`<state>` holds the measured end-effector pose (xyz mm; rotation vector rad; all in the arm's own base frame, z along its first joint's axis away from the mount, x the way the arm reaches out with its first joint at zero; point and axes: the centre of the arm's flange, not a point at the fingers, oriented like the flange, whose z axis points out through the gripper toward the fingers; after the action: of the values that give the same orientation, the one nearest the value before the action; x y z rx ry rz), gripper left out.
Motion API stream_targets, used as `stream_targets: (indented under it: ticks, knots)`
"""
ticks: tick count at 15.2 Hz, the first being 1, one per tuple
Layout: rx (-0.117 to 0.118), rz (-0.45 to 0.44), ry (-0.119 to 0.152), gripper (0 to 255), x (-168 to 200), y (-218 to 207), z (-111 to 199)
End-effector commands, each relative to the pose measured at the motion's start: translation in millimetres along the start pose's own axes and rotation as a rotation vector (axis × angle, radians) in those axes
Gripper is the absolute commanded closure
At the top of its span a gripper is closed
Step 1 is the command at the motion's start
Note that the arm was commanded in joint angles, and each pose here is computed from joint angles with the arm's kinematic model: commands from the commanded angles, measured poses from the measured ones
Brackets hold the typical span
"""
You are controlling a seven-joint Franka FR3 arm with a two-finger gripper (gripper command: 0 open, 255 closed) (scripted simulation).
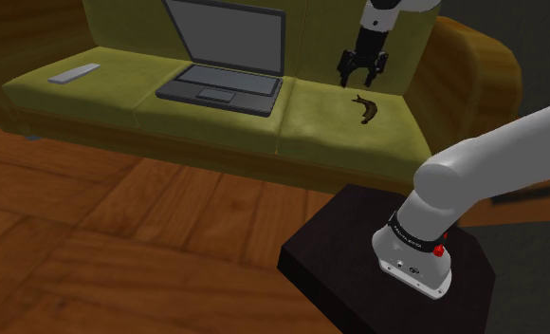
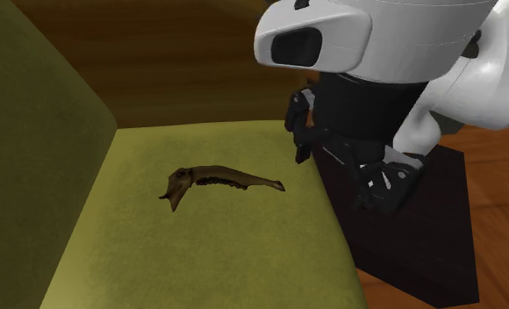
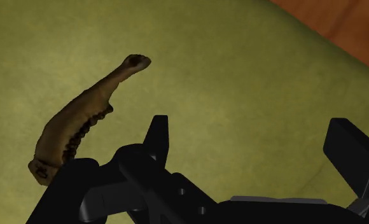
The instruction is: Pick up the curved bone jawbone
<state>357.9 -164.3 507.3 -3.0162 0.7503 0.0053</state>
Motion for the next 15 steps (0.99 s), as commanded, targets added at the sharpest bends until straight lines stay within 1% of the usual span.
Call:
stream_targets:
  ticks: [1, 8, 15]
  knots:
    - [0.001, 0.064, 0.008, 0, 14.4, 22.9, 12.9]
    - [0.008, 0.28, 0.03, 0, 49.3, 97.4, 52.2]
    - [0.014, 0.497, 0.052, 0, 68.3, 177.5, 91.5]
